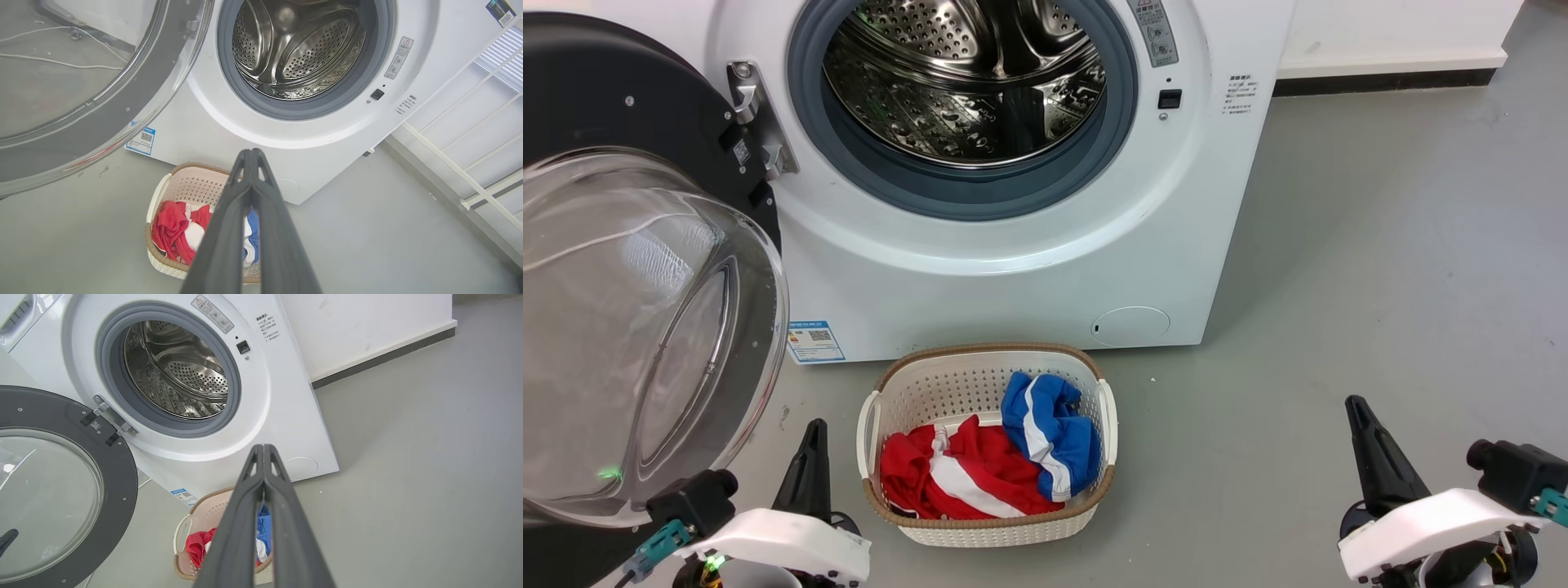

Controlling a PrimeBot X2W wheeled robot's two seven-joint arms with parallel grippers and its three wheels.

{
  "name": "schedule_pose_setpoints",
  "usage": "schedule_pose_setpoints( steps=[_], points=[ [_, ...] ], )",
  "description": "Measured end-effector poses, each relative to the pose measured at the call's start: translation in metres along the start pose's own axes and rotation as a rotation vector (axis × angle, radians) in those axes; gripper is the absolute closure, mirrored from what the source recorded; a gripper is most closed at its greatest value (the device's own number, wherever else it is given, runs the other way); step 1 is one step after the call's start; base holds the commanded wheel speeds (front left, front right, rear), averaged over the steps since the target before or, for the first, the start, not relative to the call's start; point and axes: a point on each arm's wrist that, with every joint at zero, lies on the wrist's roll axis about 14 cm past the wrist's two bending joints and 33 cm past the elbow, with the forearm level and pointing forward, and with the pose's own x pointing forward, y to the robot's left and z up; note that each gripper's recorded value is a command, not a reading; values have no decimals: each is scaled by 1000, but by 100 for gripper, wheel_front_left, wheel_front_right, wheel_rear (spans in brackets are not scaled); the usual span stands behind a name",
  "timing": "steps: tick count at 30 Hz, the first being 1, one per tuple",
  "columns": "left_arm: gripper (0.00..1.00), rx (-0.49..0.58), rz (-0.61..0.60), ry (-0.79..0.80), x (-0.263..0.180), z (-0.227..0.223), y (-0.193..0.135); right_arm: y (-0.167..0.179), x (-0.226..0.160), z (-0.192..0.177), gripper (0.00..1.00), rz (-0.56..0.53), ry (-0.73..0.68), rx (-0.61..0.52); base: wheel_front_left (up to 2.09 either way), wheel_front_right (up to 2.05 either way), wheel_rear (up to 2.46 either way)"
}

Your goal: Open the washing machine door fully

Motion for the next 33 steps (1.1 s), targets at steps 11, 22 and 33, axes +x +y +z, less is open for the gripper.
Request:
schedule_pose_setpoints(
  steps=[11,22,33],
  points=[
    [100,-176,24,9,0,0,5,-3,4,2,100,-7,-8,180,0,0,0],
    [100,-324,33,13,1,3,8,-5,6,2,100,-13,-11,341,0,0,0],
    [100,-463,41,12,1,5,10,-6,10,5,100,-13,-21,483,0,0,0]
  ],
)
